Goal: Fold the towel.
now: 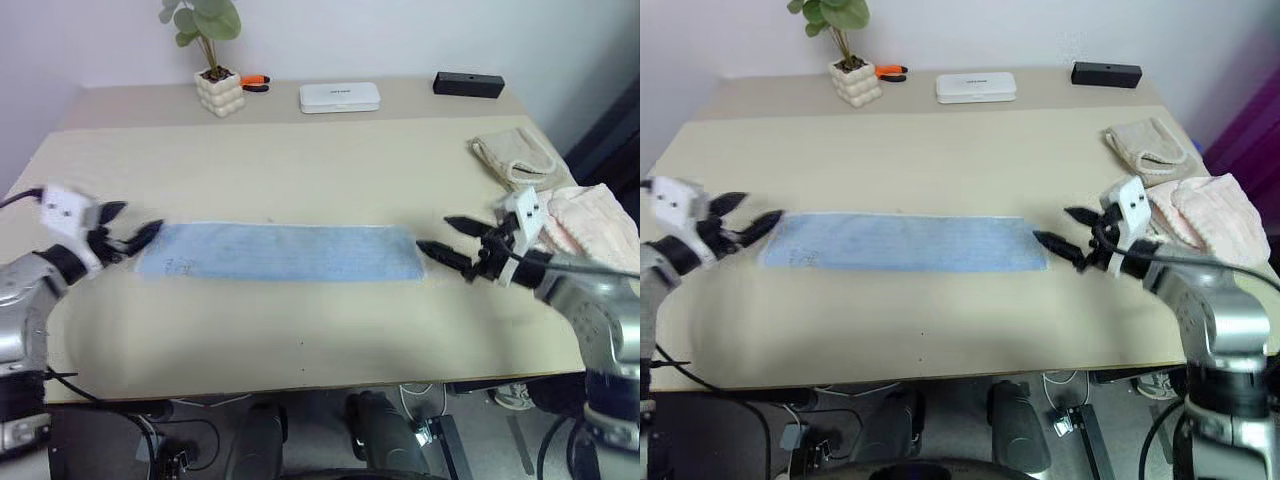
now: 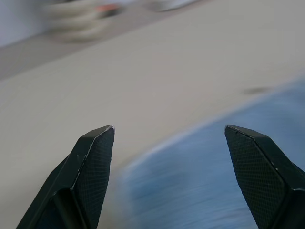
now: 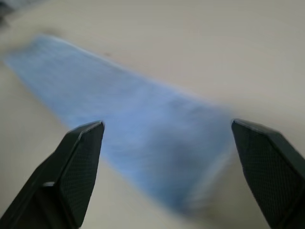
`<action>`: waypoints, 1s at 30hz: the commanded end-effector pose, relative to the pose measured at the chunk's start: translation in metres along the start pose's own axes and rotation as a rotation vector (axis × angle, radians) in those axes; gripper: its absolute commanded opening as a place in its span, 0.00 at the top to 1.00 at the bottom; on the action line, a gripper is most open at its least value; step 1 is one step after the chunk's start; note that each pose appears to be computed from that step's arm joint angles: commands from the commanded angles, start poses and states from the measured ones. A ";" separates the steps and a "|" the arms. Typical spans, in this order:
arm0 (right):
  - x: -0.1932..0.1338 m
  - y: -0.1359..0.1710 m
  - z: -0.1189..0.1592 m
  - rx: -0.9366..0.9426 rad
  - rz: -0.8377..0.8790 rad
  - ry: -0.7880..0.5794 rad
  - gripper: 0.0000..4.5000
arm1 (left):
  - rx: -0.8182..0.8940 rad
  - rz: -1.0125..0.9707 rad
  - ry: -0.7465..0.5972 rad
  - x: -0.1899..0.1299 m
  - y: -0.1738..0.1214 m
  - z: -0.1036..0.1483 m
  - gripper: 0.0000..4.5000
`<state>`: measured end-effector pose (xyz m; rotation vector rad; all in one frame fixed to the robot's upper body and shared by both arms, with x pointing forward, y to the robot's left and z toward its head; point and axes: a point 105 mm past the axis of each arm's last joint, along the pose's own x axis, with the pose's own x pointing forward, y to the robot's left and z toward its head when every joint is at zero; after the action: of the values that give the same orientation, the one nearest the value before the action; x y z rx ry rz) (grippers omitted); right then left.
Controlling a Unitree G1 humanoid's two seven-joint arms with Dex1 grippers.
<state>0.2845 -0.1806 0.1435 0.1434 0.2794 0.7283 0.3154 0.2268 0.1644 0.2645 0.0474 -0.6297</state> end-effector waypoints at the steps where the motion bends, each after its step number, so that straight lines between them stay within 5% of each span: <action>1: -0.007 0.016 -0.002 0.084 -0.008 -0.020 0.03 | 0.085 -0.199 -0.023 0.020 -0.053 0.013 0.17; 8: 0.001 0.040 -0.038 0.339 -0.069 0.024 0.03 | 0.075 -0.472 -0.099 0.039 -0.131 0.019 0.17; 22: 0.041 -0.010 -0.043 0.777 -0.383 -0.084 0.03 | 0.057 -0.459 -0.076 0.030 -0.134 0.012 0.17; 25: 0.041 -0.020 -0.041 0.847 -0.426 -0.122 0.23 | 0.052 -0.456 -0.076 0.029 -0.138 0.012 0.17; 30: 0.037 -0.021 -0.035 0.837 -0.445 -0.138 0.78 | 0.041 -0.456 -0.075 0.029 -0.142 0.010 0.17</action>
<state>0.3136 -0.1625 0.0922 0.8877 0.4871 0.1446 0.2585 0.1018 0.1279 0.2545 0.0661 -1.0829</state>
